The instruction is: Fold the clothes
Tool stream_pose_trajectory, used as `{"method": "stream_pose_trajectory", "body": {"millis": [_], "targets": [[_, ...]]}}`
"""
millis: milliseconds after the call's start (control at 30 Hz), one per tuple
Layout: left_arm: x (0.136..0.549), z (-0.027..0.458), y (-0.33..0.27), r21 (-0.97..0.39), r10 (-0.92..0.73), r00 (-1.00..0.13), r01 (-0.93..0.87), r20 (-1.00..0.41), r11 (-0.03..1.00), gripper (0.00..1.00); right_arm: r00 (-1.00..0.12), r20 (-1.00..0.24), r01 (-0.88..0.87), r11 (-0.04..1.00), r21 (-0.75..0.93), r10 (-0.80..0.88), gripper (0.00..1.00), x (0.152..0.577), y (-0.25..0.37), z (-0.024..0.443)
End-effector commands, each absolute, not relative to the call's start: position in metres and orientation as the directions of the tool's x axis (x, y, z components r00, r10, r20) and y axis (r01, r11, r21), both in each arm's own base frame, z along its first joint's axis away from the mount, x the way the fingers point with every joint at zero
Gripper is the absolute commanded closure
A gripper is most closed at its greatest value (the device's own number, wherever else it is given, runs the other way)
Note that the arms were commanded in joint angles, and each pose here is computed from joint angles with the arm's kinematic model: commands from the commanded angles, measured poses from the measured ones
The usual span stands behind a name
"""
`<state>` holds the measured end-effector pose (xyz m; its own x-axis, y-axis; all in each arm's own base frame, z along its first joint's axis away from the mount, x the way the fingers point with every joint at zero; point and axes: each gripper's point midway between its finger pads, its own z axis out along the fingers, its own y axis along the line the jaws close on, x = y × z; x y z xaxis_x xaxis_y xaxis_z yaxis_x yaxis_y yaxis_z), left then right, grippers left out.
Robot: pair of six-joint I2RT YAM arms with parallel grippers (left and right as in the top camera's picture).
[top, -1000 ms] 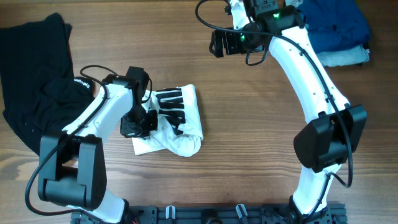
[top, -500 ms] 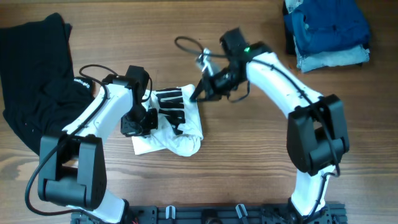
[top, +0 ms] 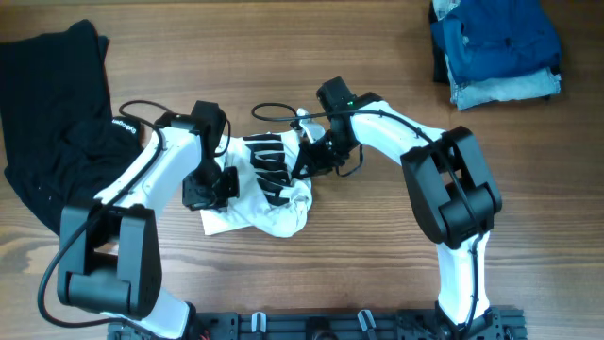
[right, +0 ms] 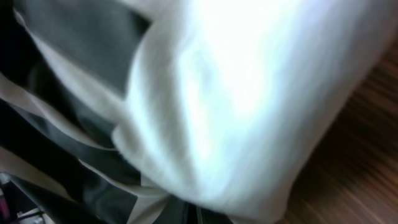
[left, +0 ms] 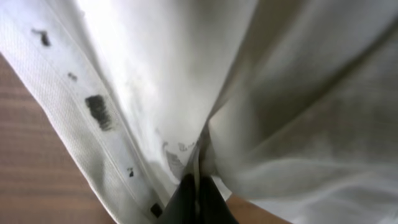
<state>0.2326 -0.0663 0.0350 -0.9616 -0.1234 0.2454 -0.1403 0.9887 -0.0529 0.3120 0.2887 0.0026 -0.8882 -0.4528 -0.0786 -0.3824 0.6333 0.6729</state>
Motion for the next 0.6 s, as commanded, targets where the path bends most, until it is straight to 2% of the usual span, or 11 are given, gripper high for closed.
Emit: {"method": "stream_pose_trajectory", "body": {"millis": [0, 100, 167, 367, 400, 467, 533, 567], "targets": [[0.218, 0.055, -0.06, -0.006, -0.226, -0.937, -0.236, 0.268, 0.972, 0.96, -0.872, -0.025, -0.409, 0.701, 0.584, -0.489, 0.96, 0.309, 0.27, -0.049], [0.193, 0.064, -0.039, 0.169, -0.379, -0.87, -0.341, 0.314, 0.925, 0.96, -0.871, -0.03, -0.414, 0.7, 0.582, -0.49, 0.96, 0.311, 0.27, -0.054], [0.186, 0.067, -0.031, 0.237, -0.437, -0.845, -0.376, 0.309, 0.896, 0.96, -0.871, -0.035, -0.417, 0.7, 0.58, -0.49, 0.96, 0.312, 0.27, -0.054], [0.186, 0.067, -0.03, 0.248, -0.453, -0.839, -0.39, 0.301, 0.887, 0.94, -0.886, -0.032, -0.392, 0.708, 0.587, -0.463, 0.96, 0.319, 0.263, -0.053], [0.186, 0.067, -0.029, 0.253, -0.453, -0.841, -0.388, 0.297, 0.886, 0.79, -0.894, -0.028, -0.377, 0.715, 0.589, -0.448, 0.96, 0.322, 0.26, -0.052], [0.186, 0.067, -0.028, 0.259, -0.452, -0.842, -0.385, 0.293, 0.886, 0.57, -0.902, -0.037, -0.362, 0.704, 0.611, -0.431, 0.96, 0.33, 0.258, -0.045], [0.187, 0.067, -0.026, 0.264, -0.452, -0.844, -0.384, 0.289, 0.885, 0.44, -0.909, -0.052, -0.351, 0.694, 0.628, -0.413, 0.94, 0.343, 0.256, -0.029], [0.187, 0.067, -0.026, 0.265, -0.454, -0.843, -0.385, 0.289, 0.884, 0.41, -0.912, -0.058, -0.349, 0.696, 0.628, -0.405, 0.87, 0.348, 0.254, -0.021]]}}
